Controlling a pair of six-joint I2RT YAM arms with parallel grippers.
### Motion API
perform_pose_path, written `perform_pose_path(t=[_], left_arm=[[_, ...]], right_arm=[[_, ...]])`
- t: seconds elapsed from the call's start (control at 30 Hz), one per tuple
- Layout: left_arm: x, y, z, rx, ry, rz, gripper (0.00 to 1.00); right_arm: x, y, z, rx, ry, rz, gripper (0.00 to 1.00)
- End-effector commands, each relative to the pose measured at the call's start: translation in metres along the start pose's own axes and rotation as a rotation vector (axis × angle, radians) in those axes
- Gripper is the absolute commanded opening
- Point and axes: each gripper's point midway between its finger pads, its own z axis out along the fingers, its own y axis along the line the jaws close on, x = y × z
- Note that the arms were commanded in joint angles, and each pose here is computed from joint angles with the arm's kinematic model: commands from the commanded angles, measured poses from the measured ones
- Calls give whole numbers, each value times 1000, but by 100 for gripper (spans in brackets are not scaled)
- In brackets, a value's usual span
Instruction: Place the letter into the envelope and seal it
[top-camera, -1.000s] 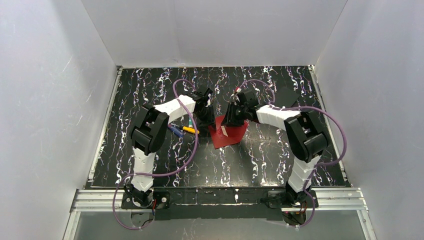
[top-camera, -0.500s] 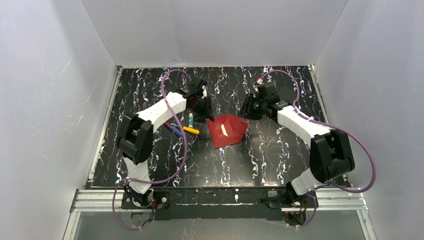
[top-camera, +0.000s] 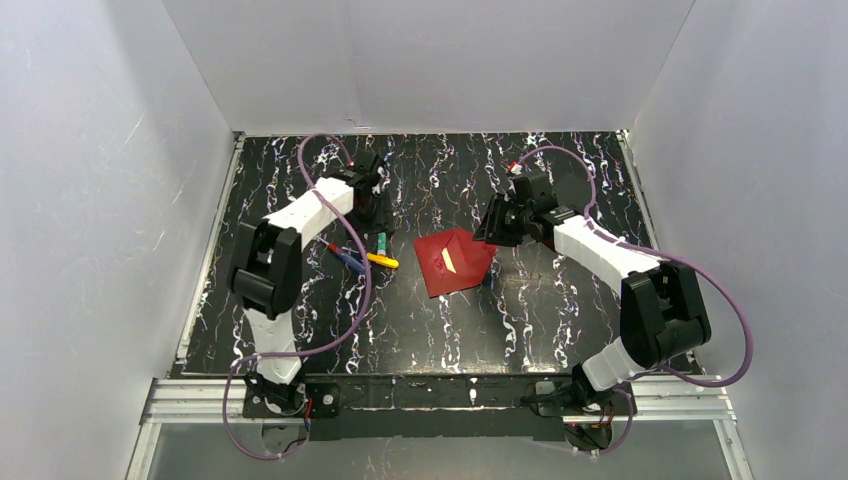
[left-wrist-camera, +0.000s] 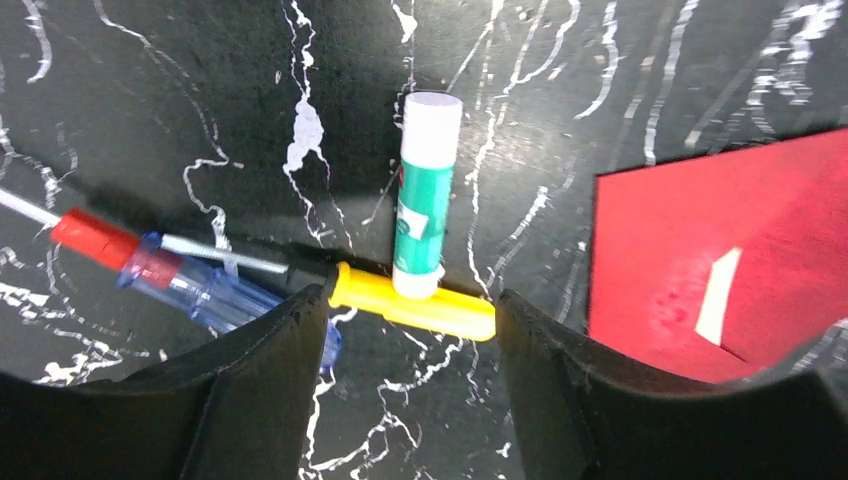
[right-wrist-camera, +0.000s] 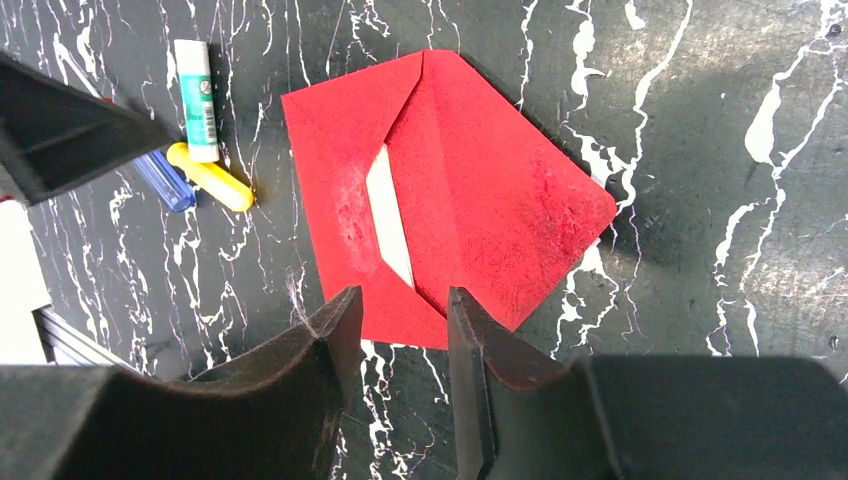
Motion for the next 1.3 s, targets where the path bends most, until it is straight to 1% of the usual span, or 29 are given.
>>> perform_pose_path(t=[0.0,0.1,0.23,0.43,0.53,0.57,0.63,0.7,0.77,0.87,0.93,0.97,1.0,1.1,1.17,1.27], left_arm=[[5,1,9,-13,40,50,60],[3,4,21,-32,46,69,56],[3,4,35,-39,53,86,47],[7,7,50,-58,69,88,40],[9,6,56,-58,79,95,35],[10,5,57,-64,81,108,31],[13,1,60,-58,91,127,19],[16,-2,60,-35,108,149,0],[15,-9,51,7,105,172,0],[12,-30,22,154,80,240,0],[10,-49,-5,290,40,298,0],[10,-59,-20,371,14,328,0],[12,-74,-43,484,-16,359,0],[18,-105,-91,739,-87,437,0],[24,-121,-117,874,-107,458,0],[34,-136,-141,1008,-77,472,0]], right_arm=[[-9,12,-5,-43,-39,-4,44],[-10,12,-3,-45,-42,-1,44],[-13,15,0,-50,-37,-1,43],[-14,15,1,-52,-35,-4,43],[-13,15,1,-53,-30,-1,42],[-14,16,1,-52,-30,-1,42],[-14,15,1,-48,-29,-2,42],[-16,18,-1,-55,-30,-5,43],[-19,24,-5,-72,-32,-10,44],[-25,41,-14,-142,-47,-22,48],[-28,56,-23,-209,-54,-36,53],[-29,65,-28,-252,-51,-44,57],[-27,76,-34,-310,-33,-49,64],[-22,100,-44,-428,14,-55,76],[-19,118,-51,-487,26,-67,79],[-20,143,-64,-554,22,-78,81]])
